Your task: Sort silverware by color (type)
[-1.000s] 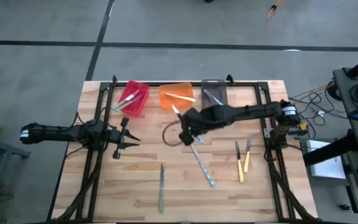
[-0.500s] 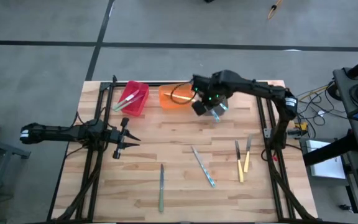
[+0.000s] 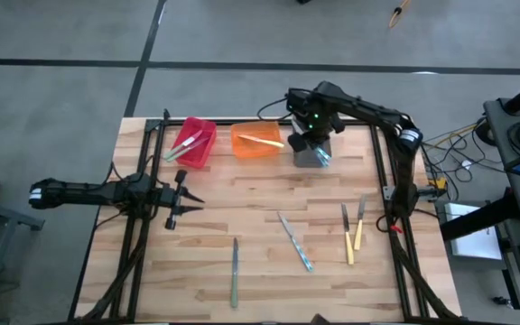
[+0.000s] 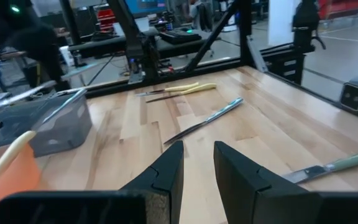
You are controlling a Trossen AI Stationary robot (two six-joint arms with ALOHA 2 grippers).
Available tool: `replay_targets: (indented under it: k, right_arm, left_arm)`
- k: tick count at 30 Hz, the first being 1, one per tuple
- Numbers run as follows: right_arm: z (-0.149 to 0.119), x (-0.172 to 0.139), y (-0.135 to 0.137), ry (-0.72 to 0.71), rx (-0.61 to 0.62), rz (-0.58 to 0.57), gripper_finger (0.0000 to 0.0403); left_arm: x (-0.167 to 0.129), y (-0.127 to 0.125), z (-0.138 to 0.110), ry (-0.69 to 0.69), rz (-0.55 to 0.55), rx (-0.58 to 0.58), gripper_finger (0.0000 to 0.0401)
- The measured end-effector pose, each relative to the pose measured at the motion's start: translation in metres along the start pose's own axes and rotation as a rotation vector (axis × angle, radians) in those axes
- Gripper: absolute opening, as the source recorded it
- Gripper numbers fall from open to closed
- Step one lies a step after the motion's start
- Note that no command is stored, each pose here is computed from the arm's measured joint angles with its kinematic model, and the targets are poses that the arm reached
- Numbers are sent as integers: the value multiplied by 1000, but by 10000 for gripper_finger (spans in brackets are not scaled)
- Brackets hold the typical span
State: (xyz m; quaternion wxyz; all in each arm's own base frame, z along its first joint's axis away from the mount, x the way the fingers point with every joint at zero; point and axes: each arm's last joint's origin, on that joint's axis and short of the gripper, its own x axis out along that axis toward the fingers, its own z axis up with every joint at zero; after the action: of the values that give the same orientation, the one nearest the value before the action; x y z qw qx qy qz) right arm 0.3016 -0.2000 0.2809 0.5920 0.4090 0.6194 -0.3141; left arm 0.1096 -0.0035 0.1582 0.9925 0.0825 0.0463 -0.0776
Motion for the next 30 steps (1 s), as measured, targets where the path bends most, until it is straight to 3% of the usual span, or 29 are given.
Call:
replay_targets:
  k: [12, 30]
  right_arm:
    - [4, 4, -17, 88, 15, -38, 15]
    - [22, 38, -15, 180, -39, -73, 15]
  left_arm:
    - [0, 0, -1, 13, 16, 24, 71]
    - [0, 0, -1, 13, 16, 24, 71]
